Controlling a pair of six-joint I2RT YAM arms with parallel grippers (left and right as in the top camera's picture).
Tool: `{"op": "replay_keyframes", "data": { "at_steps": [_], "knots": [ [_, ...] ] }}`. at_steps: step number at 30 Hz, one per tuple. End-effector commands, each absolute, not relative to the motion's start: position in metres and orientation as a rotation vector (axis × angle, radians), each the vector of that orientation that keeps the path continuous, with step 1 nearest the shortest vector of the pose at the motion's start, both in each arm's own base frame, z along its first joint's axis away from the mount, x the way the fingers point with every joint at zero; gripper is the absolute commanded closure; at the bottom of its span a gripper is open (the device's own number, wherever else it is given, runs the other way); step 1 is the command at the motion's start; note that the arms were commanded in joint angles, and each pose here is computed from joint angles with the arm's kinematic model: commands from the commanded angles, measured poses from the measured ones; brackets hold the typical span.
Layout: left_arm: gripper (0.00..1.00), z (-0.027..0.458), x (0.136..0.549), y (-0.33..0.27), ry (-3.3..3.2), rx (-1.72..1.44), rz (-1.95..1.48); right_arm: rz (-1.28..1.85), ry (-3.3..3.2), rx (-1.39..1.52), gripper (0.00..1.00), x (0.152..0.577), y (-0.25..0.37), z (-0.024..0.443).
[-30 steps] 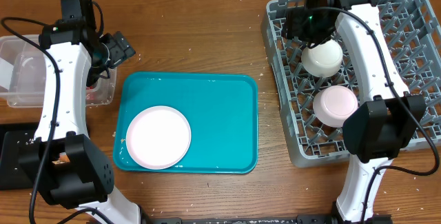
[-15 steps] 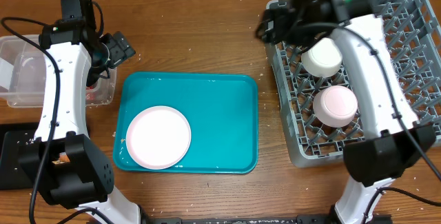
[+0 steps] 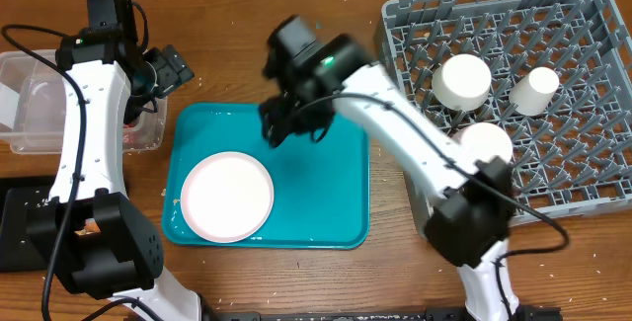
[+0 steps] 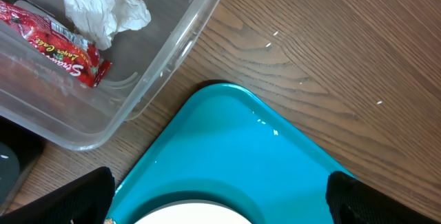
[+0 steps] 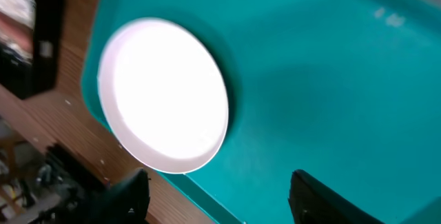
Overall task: Sort waste into correct bins and load items into the dishwasher
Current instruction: 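Move the right gripper to the large white plate and grasp its rim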
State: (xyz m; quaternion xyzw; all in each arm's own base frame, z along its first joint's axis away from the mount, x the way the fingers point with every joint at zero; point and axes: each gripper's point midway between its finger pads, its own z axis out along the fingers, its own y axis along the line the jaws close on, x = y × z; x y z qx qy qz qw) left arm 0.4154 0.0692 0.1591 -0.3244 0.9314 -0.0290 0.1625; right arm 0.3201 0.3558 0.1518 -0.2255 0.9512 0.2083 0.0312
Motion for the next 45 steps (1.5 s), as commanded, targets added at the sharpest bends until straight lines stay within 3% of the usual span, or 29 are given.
{"op": "replay_keyframes", "data": {
  "at_steps": [1, 35, 38, 41, 45],
  "knots": [
    [0.0, 0.164, 0.419, 0.073, 2.64, -0.922, -0.067, 0.561, 2.997, -0.693, 0.36, 0.307, 0.366, 0.126],
    [0.0, 0.164, 0.419, 0.073, 2.64, -0.922, -0.067, 0.426, 3.235, -0.657, 0.58, 0.256, 0.384, -0.007],
    [0.0, 0.164, 0.419, 0.073, 2.64, -0.922, -0.067, 0.407, 3.234, -0.653, 0.66, 0.253, 0.385, -0.01],
    [0.0, 0.164, 0.419, 0.073, 2.64, -0.922, -0.067, 0.301, 3.225, -0.581, 0.83, 0.26, 0.376, -0.013],
    [0.0, 0.164, 0.419, 0.073, 2.64, -0.922, -0.067, 0.163, 3.22, -0.471, 0.92, 0.271, 0.359, -0.015]
  ]
}}
